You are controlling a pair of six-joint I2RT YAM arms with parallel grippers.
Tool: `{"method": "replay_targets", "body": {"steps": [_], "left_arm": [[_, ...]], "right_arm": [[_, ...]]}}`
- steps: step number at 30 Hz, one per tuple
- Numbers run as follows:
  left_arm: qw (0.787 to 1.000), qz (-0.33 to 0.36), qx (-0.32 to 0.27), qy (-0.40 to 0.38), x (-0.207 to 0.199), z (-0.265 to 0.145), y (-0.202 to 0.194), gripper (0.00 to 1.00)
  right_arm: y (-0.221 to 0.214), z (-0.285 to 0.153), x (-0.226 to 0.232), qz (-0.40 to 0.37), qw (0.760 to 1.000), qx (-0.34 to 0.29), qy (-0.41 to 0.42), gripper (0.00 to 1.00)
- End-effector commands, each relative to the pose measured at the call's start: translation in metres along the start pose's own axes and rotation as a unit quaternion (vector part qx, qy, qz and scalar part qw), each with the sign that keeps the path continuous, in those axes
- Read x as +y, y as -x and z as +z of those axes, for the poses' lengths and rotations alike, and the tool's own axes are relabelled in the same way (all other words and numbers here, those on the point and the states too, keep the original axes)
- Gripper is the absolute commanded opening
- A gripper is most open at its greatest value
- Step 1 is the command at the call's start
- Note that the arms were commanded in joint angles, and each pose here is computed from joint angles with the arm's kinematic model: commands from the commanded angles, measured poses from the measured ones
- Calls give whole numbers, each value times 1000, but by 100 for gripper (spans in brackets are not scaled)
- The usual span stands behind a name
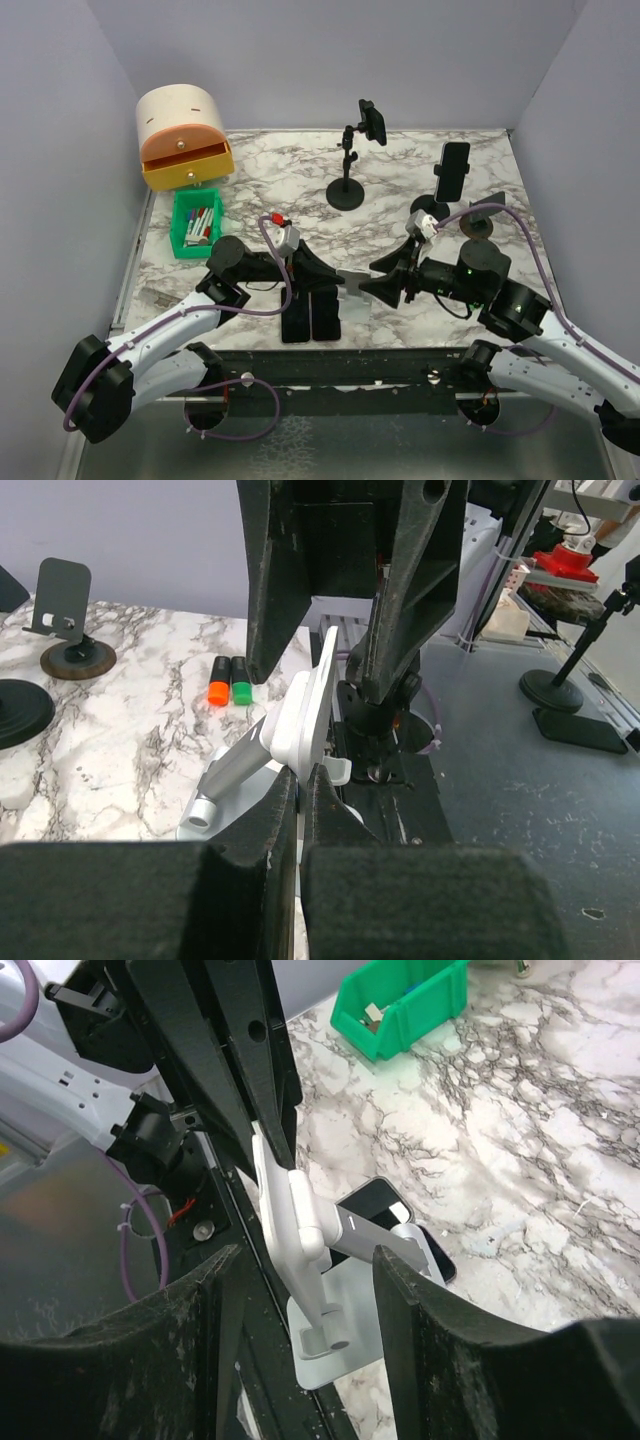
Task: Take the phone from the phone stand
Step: Pick up the phone stand at the center of the board.
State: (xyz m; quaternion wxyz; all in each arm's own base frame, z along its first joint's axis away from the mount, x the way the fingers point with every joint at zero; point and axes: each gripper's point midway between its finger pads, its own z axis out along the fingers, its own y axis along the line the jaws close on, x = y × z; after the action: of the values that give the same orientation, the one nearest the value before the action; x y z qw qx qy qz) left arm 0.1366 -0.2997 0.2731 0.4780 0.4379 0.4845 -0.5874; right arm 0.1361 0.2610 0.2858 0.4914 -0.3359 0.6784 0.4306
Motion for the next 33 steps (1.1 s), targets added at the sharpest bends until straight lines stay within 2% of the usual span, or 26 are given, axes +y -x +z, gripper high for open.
{"method": "replay_targets", "body": {"steps": [1, 8, 12, 13, 15, 18, 19, 20, 24, 28, 30, 33], "left_arm": [[999, 36, -14, -27, -13, 1, 9, 0], [999, 36, -15, -24, -13, 1, 10, 0], [999, 37, -21, -9, -8, 0, 10, 1], [999, 39, -24, -2, -6, 0, 12, 10], [998, 44, -32, 13, -2, -1, 14, 45], [995, 53, -53, 70, 13, -6, 21, 73], [992, 60, -60, 94, 19, -9, 25, 95], [988, 66, -67, 119, 26, -12, 28, 99], [966, 89, -95, 224, 51, -32, 44, 99], [926, 103, -133, 337, 74, -64, 63, 99], [905, 110, -153, 382, 79, -81, 73, 99], [885, 119, -173, 417, 81, -97, 81, 99]], "right_arm": [[4, 5, -2, 7, 1000, -8, -4, 55], [-1, 14, 4, 23, 1000, 2, 19, 32], [1, 12, 7, 24, 999, -5, 24, 11], [1, 11, 5, 24, 999, -7, 20, 2], [3, 9, 0, 21, 1000, -15, 3, 1], [9, 5, -18, 17, 998, -35, -51, 1], [12, 2, -27, 22, 996, -44, -79, 0], [14, -1, -39, 26, 992, -55, -112, 0], [12, -14, -86, 36, 966, -78, -245, 0], [-11, -26, -131, 54, 924, -70, -373, 0], [-24, -30, -148, 64, 903, -63, -420, 0], [-43, -37, -171, 91, 876, -56, -470, 0]]}}
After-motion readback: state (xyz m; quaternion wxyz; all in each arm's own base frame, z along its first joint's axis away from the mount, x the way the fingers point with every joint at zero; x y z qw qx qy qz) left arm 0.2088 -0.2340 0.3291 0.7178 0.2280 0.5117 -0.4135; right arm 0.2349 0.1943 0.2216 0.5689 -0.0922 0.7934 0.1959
